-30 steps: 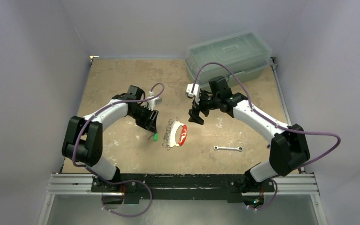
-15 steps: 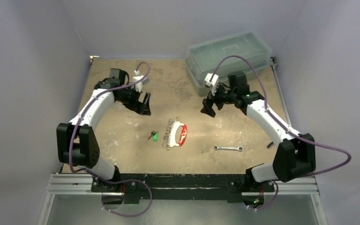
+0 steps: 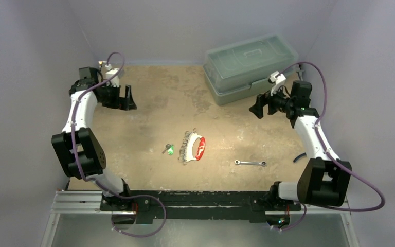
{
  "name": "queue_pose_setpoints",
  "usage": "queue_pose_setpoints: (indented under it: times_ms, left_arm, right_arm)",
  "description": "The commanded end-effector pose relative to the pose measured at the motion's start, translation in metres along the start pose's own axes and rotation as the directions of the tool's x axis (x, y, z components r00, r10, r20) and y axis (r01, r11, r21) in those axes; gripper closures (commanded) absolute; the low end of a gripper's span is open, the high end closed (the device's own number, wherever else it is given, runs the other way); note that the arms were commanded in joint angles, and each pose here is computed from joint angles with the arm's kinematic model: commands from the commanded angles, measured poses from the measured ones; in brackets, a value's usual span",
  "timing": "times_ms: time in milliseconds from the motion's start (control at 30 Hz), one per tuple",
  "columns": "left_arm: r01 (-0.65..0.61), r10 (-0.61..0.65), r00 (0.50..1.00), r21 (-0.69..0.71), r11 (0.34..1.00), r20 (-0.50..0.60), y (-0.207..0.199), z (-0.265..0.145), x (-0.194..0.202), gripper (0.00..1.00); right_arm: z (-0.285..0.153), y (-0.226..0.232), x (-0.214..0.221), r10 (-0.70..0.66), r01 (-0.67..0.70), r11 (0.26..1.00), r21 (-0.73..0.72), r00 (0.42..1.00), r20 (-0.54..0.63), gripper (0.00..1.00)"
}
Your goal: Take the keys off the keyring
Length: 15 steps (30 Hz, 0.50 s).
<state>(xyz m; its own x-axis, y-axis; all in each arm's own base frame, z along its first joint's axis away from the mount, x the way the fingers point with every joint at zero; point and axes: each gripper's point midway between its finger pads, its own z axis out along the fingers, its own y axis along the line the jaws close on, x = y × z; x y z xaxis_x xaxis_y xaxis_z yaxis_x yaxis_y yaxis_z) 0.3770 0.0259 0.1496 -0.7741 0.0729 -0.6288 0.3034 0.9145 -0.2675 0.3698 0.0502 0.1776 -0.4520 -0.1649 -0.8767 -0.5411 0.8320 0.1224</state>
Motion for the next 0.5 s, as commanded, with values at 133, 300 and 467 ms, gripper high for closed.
queue_pose_setpoints:
  times_ms: [133,300,467]
  left_arm:
    - [-0.005,0.008,0.999,-0.067,0.998,0.035,0.010,0.019,0.040,0.01]
    - [0.006,0.001,0.998,-0.110,0.994,0.062,0.011,0.019,0.052,0.01]
    - [0.040,-0.027,0.995,-0.133,0.990,0.099,0.013,0.021,0.051,0.01]
  right_arm:
    - [0.015,-0.043,0.045,0.194,-0.188,0.971,0.151,0.980,-0.031,0.01]
    - [0.018,-0.046,0.055,0.215,-0.205,0.966,0.159,0.976,-0.047,0.01]
    - [0.015,-0.045,0.053,0.204,-0.196,0.968,0.160,0.978,-0.039,0.01]
